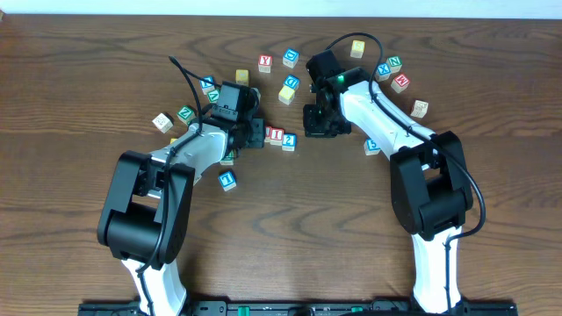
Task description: Spell out AI2
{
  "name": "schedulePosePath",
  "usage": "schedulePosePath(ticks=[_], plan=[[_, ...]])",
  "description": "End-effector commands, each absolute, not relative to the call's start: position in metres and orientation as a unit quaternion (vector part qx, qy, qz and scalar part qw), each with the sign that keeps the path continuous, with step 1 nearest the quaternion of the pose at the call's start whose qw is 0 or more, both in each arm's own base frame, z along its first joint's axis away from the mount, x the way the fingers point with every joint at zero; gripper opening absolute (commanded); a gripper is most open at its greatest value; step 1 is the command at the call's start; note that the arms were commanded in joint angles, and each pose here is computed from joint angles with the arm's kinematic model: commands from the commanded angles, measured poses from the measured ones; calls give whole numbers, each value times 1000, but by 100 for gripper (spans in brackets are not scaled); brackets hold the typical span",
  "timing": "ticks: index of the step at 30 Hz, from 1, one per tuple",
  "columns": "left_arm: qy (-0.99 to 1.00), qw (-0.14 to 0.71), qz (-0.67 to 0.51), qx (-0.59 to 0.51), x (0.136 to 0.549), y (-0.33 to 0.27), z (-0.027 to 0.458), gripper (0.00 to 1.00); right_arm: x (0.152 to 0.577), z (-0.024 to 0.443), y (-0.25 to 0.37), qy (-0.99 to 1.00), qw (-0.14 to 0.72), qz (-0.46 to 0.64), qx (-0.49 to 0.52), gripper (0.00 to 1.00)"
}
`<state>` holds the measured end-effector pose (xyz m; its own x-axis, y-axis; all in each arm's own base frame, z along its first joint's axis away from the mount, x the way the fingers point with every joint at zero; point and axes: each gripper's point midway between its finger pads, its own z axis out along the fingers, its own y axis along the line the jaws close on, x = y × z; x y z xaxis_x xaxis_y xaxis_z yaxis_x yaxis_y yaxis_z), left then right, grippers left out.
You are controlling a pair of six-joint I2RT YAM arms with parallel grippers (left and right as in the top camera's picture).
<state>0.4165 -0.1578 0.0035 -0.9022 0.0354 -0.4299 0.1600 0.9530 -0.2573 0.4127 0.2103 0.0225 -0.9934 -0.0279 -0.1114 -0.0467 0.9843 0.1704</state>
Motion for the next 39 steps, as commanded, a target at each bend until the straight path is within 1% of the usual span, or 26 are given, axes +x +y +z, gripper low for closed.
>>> schedulePosePath(ticks=[1, 11, 26, 34, 39], plan=[[964, 210, -161, 34, 413, -159, 12, 7, 419, 42, 213, 992, 79, 92, -28, 2], [968, 191, -162, 18, 405, -158, 8, 7, 414, 43, 219, 991, 66, 110, -29, 3], [966, 184, -178, 34, 399, -174, 9, 7, 411, 44, 225, 989, 57, 131, -31, 1], [967, 179, -177, 35, 396, -174, 8, 7, 408, 63, 234, 984, 66, 159, -48, 1], [968, 182, -168, 33, 398, -171, 8, 7, 402, 64, 239, 984, 58, 160, -54, 2]])
